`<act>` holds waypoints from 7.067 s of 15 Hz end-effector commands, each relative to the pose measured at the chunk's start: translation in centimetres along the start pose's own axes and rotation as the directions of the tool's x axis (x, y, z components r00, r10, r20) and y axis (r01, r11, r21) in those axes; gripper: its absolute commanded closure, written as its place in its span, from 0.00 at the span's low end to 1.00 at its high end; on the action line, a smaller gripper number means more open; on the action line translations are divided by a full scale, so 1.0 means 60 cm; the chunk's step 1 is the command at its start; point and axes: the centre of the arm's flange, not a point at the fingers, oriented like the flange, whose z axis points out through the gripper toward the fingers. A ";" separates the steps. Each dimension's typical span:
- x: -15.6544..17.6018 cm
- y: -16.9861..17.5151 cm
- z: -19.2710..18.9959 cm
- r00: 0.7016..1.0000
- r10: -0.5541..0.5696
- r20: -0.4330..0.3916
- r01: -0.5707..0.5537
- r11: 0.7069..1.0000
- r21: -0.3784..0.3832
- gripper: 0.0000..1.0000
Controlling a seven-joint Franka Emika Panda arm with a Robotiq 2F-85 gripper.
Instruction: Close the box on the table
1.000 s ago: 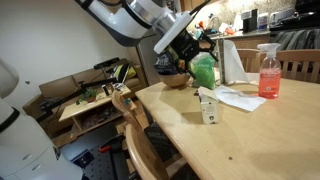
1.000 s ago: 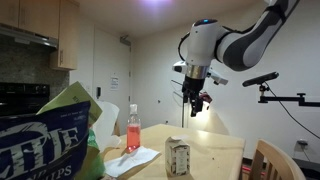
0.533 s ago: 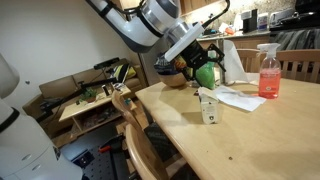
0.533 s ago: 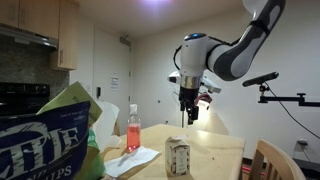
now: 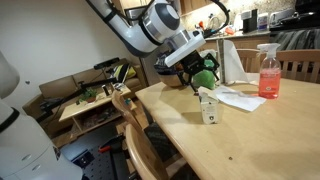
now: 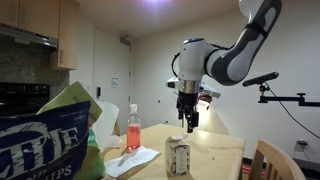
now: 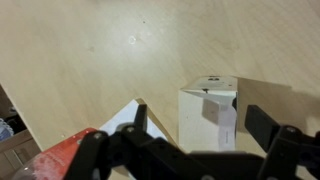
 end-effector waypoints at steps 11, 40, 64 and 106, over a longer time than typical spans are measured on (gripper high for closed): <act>0.039 -0.002 0.020 0.997 -0.071 -0.012 0.072 0.996 0.053 0.00; 0.056 -0.002 0.053 0.998 -0.053 -0.035 0.054 0.999 0.010 0.10; 0.045 0.008 0.011 0.998 -0.056 0.002 0.056 0.998 -0.012 0.96; 0.051 -0.003 0.017 0.995 -0.084 0.060 0.084 0.996 0.000 0.16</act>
